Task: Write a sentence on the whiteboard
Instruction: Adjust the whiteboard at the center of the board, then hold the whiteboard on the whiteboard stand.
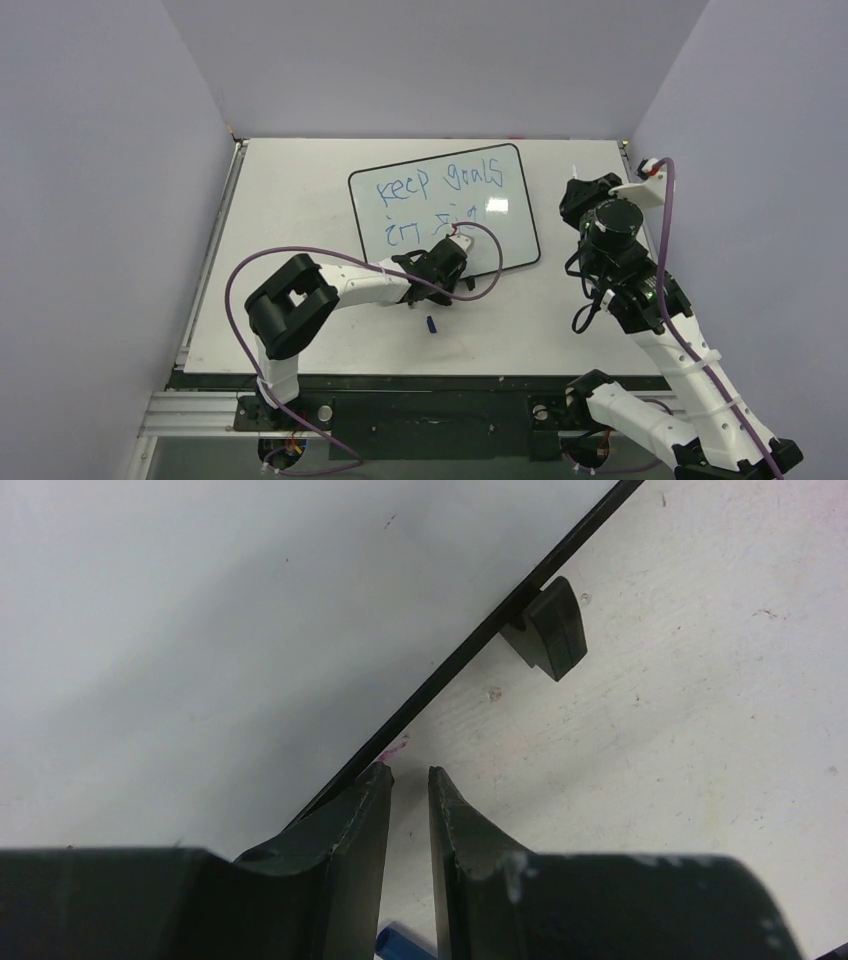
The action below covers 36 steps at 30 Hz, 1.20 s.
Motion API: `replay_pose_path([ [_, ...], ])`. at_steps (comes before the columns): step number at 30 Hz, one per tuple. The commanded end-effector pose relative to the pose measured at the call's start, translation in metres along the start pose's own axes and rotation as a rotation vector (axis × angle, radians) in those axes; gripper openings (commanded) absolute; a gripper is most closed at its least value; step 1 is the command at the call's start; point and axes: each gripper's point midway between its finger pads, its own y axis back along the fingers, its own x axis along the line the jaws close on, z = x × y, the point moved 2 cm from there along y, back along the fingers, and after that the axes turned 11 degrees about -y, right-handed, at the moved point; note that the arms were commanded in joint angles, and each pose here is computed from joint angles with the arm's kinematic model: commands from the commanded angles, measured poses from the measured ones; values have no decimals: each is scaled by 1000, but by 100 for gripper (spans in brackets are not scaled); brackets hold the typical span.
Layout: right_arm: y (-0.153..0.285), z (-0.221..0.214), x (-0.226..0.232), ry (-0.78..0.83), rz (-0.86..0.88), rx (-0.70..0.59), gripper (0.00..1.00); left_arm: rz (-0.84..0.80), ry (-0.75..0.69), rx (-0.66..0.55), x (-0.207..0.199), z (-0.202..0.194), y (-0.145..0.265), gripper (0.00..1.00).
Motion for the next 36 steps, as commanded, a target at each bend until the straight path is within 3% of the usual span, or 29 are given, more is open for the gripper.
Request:
replay_pose_path([
  [1,-9,-12,2,26,11,40,0,13,-33,-9,9,0,8,19],
  [11,-27,-43,-15,88,-17,154,0,-91,-56,-44,-4,5,45,21],
  [21,-32,-52,-23,115,-22,209,0,-146,-99,-180,7,56,129,49],
  [27,-32,-61,-31,124,-29,234,0,-147,-22,-348,46,119,170,55],
  [31,-31,-65,-31,129,-19,252,0,-155,23,-431,79,160,174,57],
  [36,-29,-74,-32,151,-3,295,0,-192,86,-450,141,200,155,58],
])
